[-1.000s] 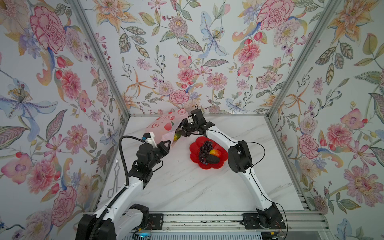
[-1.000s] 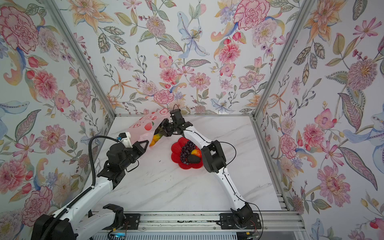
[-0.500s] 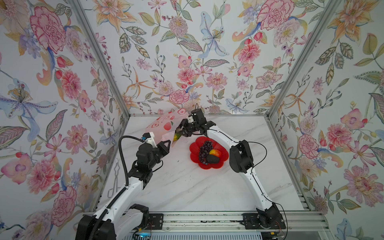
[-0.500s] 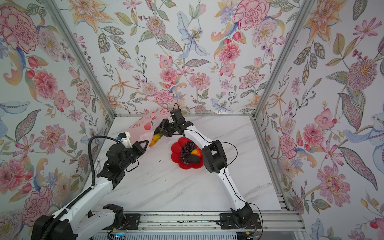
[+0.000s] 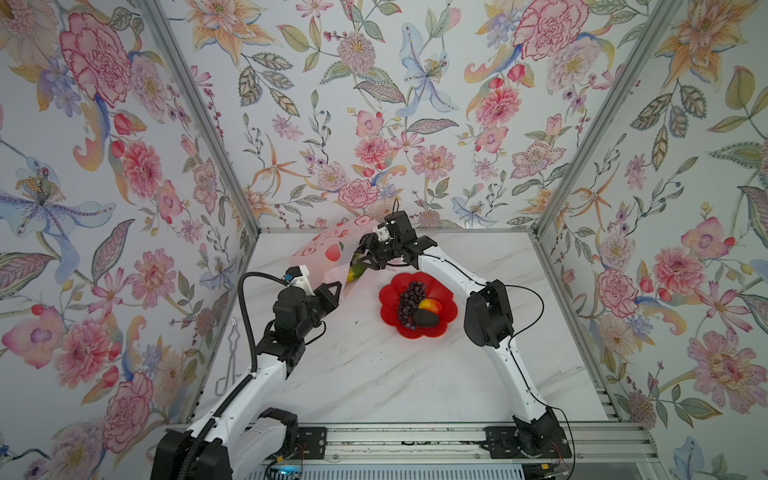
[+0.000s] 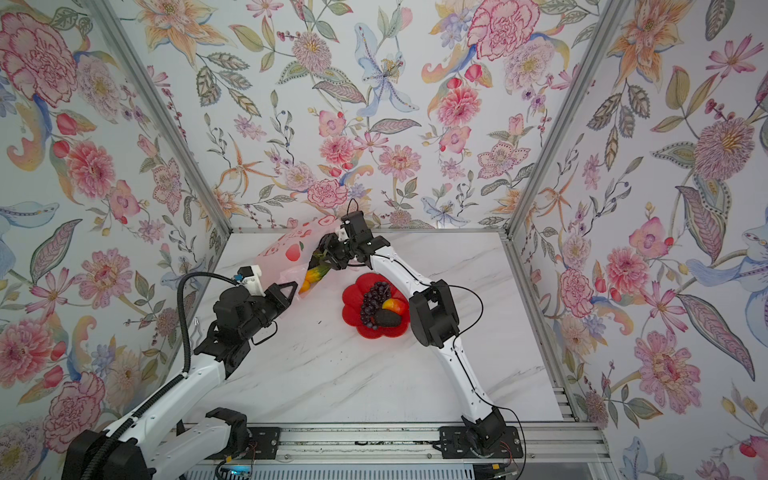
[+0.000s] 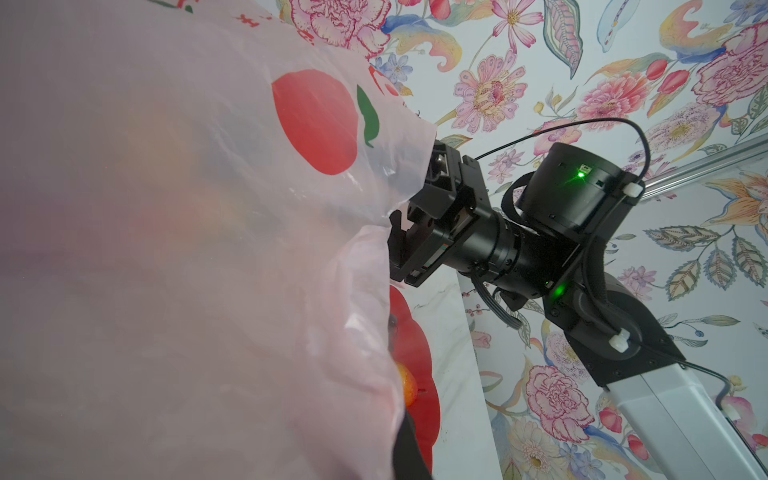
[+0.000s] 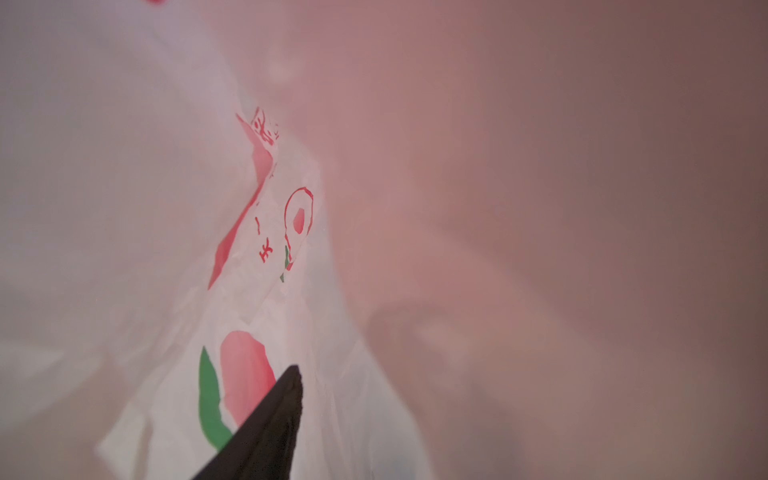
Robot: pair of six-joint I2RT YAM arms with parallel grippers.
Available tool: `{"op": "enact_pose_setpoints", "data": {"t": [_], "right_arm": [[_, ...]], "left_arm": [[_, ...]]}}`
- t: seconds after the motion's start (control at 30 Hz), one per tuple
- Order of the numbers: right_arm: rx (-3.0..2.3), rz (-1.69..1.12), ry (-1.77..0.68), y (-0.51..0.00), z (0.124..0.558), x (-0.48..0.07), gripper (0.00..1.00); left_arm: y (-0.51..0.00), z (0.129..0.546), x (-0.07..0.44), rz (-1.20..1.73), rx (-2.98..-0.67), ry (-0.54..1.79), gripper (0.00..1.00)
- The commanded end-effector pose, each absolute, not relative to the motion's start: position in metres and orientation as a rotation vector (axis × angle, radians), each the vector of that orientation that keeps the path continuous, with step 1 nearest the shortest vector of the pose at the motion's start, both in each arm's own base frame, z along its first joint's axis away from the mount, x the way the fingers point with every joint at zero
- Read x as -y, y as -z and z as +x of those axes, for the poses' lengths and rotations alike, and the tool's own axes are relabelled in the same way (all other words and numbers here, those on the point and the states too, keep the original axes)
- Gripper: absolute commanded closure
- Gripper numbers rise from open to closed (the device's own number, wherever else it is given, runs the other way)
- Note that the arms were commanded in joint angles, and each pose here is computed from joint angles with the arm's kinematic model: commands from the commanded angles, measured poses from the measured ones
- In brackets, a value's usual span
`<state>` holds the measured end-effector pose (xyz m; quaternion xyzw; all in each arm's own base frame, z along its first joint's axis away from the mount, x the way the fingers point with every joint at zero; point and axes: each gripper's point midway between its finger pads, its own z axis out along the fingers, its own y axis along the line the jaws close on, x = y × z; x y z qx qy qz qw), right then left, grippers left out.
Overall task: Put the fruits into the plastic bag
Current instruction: 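Push the mango into the bag and open the right gripper, then withdraw the right gripper from the bag back over the plate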
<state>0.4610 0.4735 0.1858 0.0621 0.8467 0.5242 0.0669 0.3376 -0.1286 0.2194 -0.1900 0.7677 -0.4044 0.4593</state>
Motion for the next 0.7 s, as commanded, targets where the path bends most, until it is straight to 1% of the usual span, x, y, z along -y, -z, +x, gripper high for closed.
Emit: {"op": "enact_pose_setpoints", "data": {"t": [0.0,0.13,0.47,0.67], "right_arm": [[-2.510,0.080,-1.555,-0.228,0.447,-0.460,0.41],[-2.522,0.013,-1.494,-0.242,0.436,-0.445,0.41],[-2.554,-0.133,-1.224,-0.268,0.398,-0.382,0.40],[-2.560,-0.135,-1.058,-0.274,0.373,-0.339,0.38]], "left_arm": [[-0.224,0.336,0.126,-0.471,-1.885,0.982,1.00],[-0.228,0.336,0.124,-0.476,-1.874,0.979,1.00],[-0.231,0.335,0.119,-0.479,-1.859,0.982,1.00],[-0.230,0.335,0.118,-0.472,-1.866,0.986,1.00]]}}
